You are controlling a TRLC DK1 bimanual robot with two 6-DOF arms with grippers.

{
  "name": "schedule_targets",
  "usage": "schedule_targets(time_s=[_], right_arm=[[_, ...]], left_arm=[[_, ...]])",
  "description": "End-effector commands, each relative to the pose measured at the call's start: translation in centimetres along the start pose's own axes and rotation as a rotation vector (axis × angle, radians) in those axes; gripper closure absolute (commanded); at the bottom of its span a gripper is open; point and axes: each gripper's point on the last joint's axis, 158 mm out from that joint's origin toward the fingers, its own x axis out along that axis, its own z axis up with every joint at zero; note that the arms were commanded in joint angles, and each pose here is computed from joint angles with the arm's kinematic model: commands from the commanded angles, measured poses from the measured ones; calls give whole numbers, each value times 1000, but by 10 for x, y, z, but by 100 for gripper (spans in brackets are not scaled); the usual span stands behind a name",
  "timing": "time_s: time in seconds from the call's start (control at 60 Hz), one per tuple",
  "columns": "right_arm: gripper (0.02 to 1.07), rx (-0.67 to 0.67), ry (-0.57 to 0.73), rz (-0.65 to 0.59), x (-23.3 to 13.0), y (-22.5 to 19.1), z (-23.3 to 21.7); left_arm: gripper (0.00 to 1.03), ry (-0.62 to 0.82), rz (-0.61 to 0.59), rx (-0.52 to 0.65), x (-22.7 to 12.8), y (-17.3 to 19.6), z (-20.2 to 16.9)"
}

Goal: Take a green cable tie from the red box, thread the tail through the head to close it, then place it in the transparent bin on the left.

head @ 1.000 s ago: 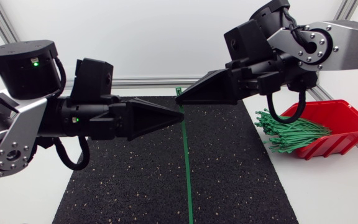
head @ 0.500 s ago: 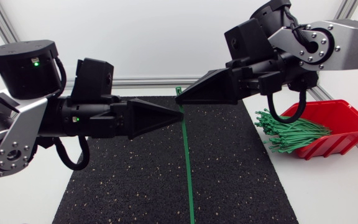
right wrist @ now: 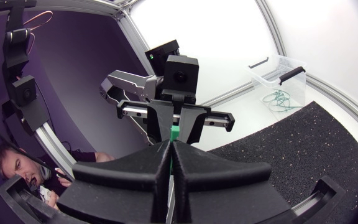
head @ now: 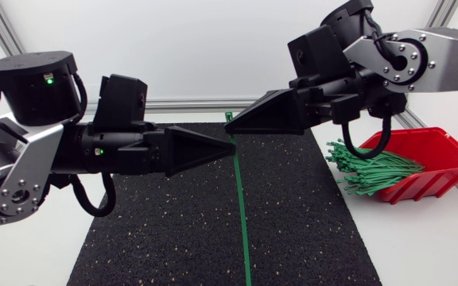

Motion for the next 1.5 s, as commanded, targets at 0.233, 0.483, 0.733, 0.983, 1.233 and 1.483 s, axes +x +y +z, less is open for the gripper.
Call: schedule_targets(time_s=[0.233, 0.483, 0.733, 0.983, 1.233, 1.483], right_arm=[[67, -109, 24, -129, -5, 3, -7], [33, -228, 100, -428, -20, -37, -26], [17, -270, 220, -544, -34, -61, -47], [8, -449, 323, -489, -19, -58, -73], [6, -292, 343, -417, -4, -66, -76], [7, -140, 264, -272, 19, -49, -52]], left_arm=[[99, -40, 5, -22, -27, 2, 33], [99, -64, 49, -59, -51, 13, 41], [99, -31, 22, -130, -61, 23, 39], [99, -19, 16, -170, -64, 32, 39], [99, -11, 5, -137, -61, 31, 34], [99, -17, 2, -90, -52, 34, 26]])
